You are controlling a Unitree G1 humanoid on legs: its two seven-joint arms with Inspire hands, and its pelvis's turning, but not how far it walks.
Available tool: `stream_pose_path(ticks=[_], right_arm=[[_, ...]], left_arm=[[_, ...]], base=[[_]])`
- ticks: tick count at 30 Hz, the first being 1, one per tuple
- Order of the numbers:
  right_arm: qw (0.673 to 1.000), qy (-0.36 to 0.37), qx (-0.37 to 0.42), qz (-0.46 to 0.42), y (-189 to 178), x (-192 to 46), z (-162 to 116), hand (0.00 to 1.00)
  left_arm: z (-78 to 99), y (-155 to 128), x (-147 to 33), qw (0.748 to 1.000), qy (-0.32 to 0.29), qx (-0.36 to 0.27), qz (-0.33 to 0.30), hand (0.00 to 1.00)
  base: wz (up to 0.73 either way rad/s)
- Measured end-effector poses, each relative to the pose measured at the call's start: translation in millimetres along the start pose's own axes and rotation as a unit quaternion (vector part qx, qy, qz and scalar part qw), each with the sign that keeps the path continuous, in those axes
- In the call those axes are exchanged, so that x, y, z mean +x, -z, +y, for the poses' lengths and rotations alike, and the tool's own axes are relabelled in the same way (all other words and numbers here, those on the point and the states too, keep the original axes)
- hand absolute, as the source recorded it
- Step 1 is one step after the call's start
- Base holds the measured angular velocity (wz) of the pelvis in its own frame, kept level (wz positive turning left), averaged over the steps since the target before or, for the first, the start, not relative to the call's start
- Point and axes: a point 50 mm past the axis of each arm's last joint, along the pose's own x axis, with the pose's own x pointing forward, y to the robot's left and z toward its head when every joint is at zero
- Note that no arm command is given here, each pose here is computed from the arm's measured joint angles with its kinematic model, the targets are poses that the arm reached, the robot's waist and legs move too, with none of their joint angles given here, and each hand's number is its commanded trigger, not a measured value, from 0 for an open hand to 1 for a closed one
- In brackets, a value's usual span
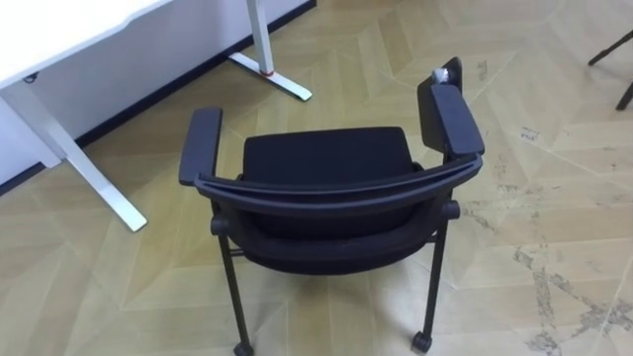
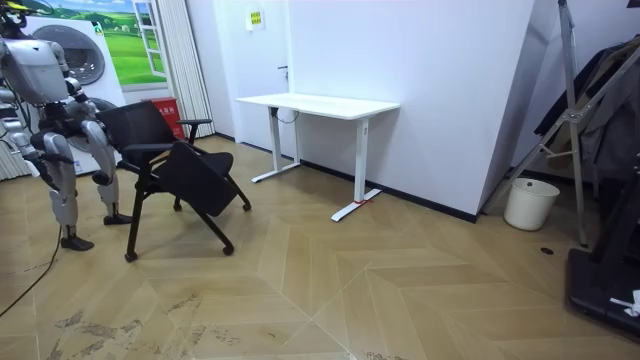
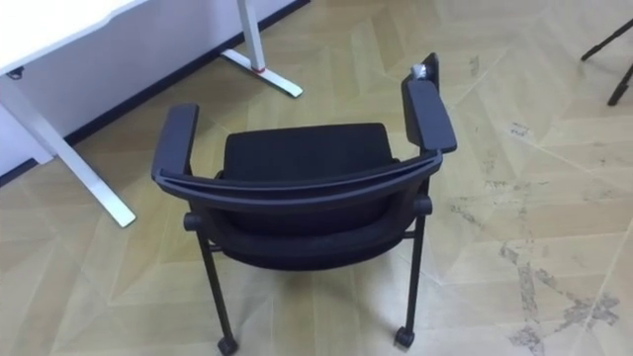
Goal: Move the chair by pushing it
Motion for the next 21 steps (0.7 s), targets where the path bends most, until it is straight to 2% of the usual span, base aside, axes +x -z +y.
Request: stream_pose_path(ticks=[5,8,15,21], right_arm=[[1.000,0.006,-0.005,0.001,1,-1,-5,0.00],[1.000,0.010,-0.006,-0.002,-1,-1,-8,0.00],[0.999,0.038,0.001,-0.021,-14,-5,-27,0.00],[0.999,0.048,0.008,-0.025,-17,-6,-29,0.00]], left_arm=[[7.5,-8,0.2,1.000,-0.024,0.009,-0.005,0.00],[16.1,-24,0.6,0.998,-0.046,0.033,-0.024,0.00],[39.4,-98,-7.5,0.981,-0.116,0.077,-0.133,0.00],[31.0,-155,-20.6,0.952,-0.145,0.144,-0.228,0.00]], base=[[-0.01],[0.00],[0.00],[0.01]])
